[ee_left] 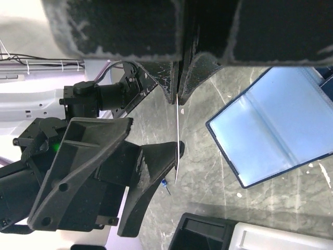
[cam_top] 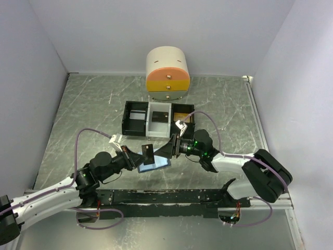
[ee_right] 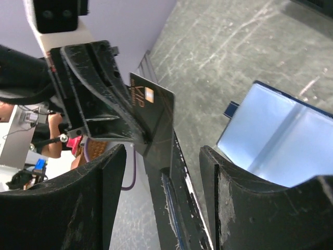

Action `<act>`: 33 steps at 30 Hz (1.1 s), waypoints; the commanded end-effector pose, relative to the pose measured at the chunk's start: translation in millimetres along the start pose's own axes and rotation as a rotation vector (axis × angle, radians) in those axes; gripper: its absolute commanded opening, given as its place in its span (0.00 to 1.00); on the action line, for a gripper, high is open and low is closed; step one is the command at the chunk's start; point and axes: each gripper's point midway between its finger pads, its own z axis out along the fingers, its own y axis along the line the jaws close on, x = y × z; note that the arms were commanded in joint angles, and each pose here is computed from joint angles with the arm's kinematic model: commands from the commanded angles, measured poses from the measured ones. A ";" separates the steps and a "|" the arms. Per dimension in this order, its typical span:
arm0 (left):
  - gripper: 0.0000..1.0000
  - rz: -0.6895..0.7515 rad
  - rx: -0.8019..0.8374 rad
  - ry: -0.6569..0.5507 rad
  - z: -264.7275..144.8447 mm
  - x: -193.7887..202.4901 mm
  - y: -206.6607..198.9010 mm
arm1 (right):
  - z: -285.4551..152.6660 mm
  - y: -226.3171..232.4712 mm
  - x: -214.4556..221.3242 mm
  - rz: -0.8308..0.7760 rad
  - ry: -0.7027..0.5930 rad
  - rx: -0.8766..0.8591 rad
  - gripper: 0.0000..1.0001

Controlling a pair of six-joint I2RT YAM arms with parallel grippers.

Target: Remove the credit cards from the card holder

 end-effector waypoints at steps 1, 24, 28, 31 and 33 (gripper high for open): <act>0.07 0.037 0.137 -0.017 -3.1 -11.5 -37.0 | -5.9 25.5 -15.3 -0.133 -0.041 -0.070 0.59; 0.07 0.022 0.369 -0.066 -16.6 -22.6 -81.0 | -8.0 82.9 -16.2 -0.232 0.014 -0.283 0.54; 0.07 0.020 0.374 -0.067 -17.9 -22.5 -81.2 | -8.7 88.7 -16.4 -0.213 0.001 -0.316 0.47; 0.07 0.018 0.368 -0.060 -17.9 -20.7 -79.4 | -9.1 91.1 -17.8 -0.204 -0.013 -0.329 0.42; 0.07 0.020 0.366 -0.055 -18.1 -19.5 -78.4 | -9.4 93.2 -19.0 -0.200 -0.017 -0.339 0.40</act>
